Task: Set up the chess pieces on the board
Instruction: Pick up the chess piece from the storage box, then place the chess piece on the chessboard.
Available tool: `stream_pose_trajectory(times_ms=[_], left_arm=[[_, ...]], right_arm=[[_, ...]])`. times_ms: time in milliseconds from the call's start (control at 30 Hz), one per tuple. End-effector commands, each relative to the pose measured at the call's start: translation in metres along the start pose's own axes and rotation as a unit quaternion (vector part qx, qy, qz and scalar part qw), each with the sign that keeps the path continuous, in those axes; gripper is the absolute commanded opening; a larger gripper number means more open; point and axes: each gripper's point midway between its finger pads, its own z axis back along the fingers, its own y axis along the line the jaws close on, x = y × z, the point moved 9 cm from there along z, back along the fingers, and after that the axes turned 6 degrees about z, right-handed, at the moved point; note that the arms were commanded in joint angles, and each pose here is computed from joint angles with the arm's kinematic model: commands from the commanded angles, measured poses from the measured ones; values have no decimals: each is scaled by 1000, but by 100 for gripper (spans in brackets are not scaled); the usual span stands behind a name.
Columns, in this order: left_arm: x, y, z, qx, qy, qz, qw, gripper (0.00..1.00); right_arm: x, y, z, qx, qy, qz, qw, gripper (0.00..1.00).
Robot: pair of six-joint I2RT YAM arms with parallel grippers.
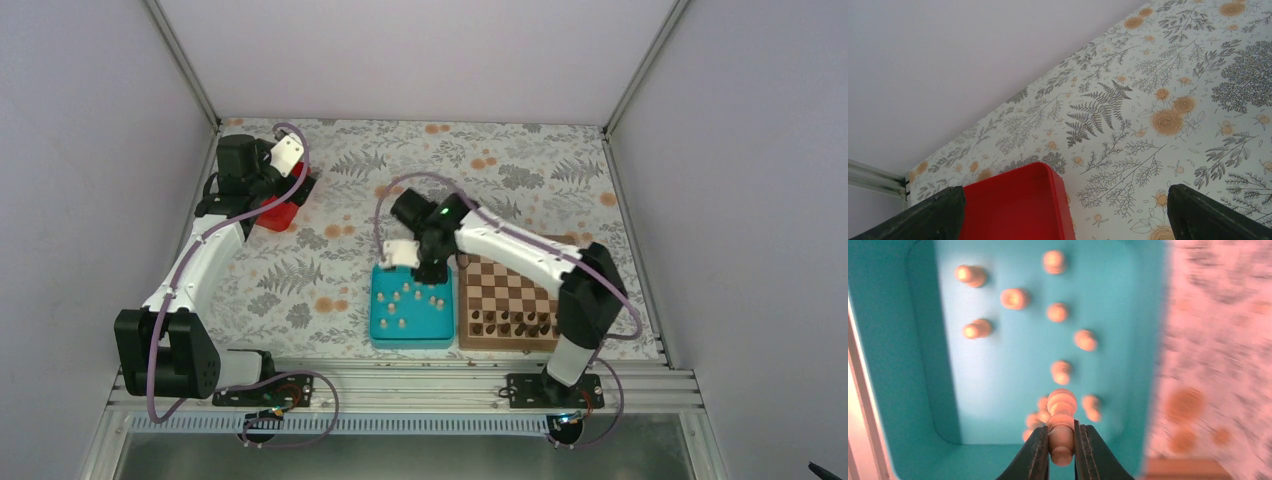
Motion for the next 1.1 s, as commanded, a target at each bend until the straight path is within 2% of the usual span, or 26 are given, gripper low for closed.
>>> stream_pose_trajectory(times_ms=[0,200,467,667,1067], left_arm=[[0,0,0,-2,-7,1,1000,100],[1,1,0,-1,-8,1,1000,100],[0,1,0,1,-8,2,1000,100],[-1,0,-1,0,-7,1,1000,100],[-1,0,-1,-1,-7,1,1000,100]], right_arm=[[-36,-29,53,-60,-20,-54,997,12],[-107,-71,64,-87,-7,-131,988,12],[-181,-100,65,-98,7,-206,974,13],[-200,-99,55,-84,12,-222,971,13],[-206,-96,22,-62,21,-229,971,13]])
